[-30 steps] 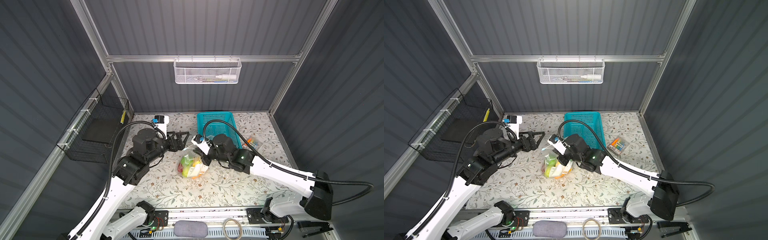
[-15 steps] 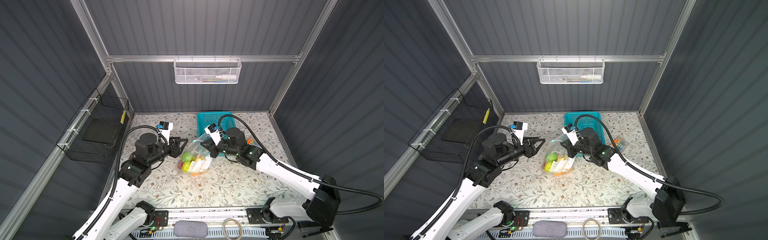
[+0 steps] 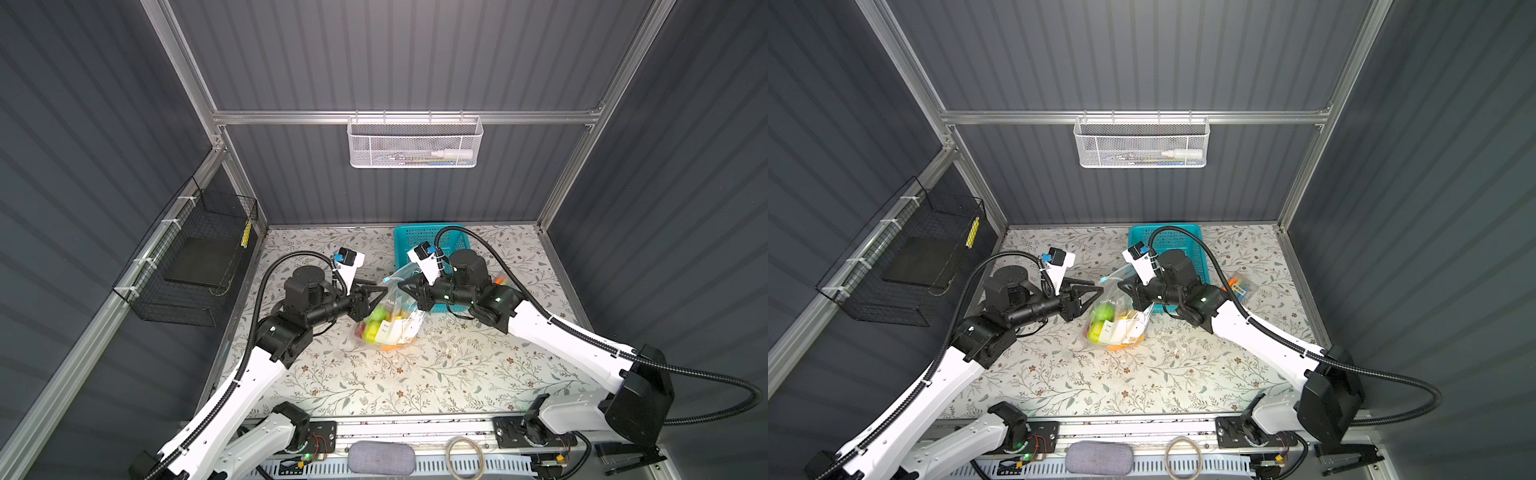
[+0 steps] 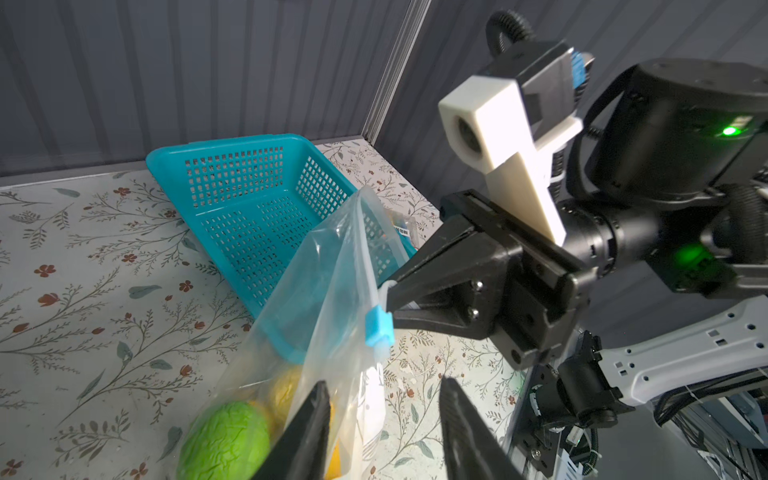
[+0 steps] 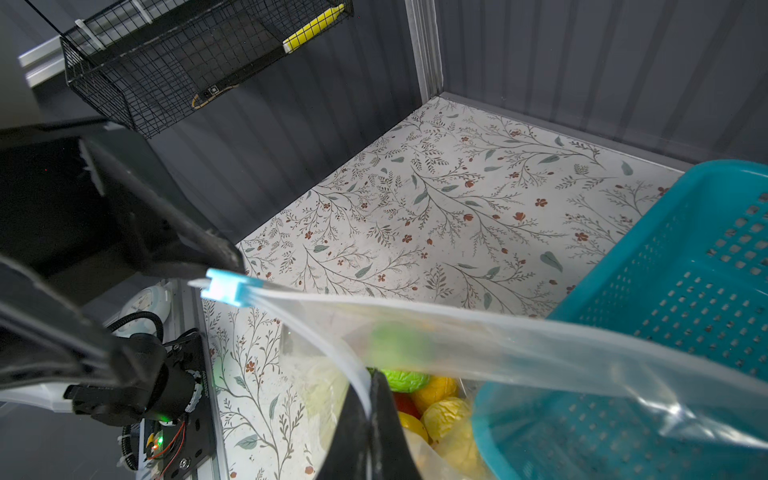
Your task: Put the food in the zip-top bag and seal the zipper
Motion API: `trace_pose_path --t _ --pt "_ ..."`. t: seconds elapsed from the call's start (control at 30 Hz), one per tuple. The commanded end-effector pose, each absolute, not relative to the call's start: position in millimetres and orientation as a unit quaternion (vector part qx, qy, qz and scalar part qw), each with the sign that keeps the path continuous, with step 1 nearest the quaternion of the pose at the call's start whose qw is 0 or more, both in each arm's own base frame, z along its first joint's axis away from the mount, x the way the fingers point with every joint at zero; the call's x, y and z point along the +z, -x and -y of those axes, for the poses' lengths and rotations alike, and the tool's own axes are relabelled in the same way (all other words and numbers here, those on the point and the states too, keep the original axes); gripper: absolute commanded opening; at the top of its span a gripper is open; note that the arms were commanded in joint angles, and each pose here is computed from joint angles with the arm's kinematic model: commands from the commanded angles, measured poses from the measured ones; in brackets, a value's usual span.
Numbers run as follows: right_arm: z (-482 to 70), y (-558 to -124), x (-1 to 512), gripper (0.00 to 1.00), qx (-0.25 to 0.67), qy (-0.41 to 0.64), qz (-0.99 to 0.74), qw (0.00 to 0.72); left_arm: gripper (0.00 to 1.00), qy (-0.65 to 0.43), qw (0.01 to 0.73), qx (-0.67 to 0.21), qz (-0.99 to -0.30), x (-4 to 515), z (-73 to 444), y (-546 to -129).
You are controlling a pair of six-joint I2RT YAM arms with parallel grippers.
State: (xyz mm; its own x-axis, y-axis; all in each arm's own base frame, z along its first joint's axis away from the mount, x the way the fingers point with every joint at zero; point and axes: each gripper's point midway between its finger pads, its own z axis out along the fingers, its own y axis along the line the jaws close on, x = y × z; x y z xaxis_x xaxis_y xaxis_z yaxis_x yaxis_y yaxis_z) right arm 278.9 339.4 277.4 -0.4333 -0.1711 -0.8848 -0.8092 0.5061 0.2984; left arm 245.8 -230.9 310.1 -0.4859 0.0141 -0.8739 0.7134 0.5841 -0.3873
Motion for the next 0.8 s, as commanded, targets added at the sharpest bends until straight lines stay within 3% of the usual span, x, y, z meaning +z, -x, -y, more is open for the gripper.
trace_pose_path --t 0.0,0.07,0.13,0.27,0.4,0.77 --pt "-341.5 -278.6 291.5 0.0 0.39 0.325 -0.748 0.427 0.39 -0.251 0.464 -0.387 -0.756 316.3 233.3 -249.8" --pt "-342.3 -279.1 290.1 0.0 0.39 0.327 -0.749 0.424 0.3 -0.247 0.472 -0.377 -0.757 317.8 230.7 -252.7" --pt "-342.6 -279.4 288.9 0.0 0.389 0.327 -0.751 0.422 0.09 -0.238 0.483 -0.366 -0.759 320.5 225.3 -254.2" --pt "-343.1 -279.4 287.3 0.0 0.39 0.328 -0.751 0.42 0.07 -0.23 0.5 -0.355 -0.755 324.9 218.1 -252.9" --pt "-344.9 -277.4 287.2 0.0 0.397 0.329 -0.75 0.414 0.11 -0.23 0.497 -0.36 -0.755 325.4 221.0 -255.1" --pt "-343.8 -275.8 285.7 0.01 0.397 0.329 -0.751 0.412 0.39 -0.241 0.477 -0.381 -0.754 324.2 231.1 -254.9"
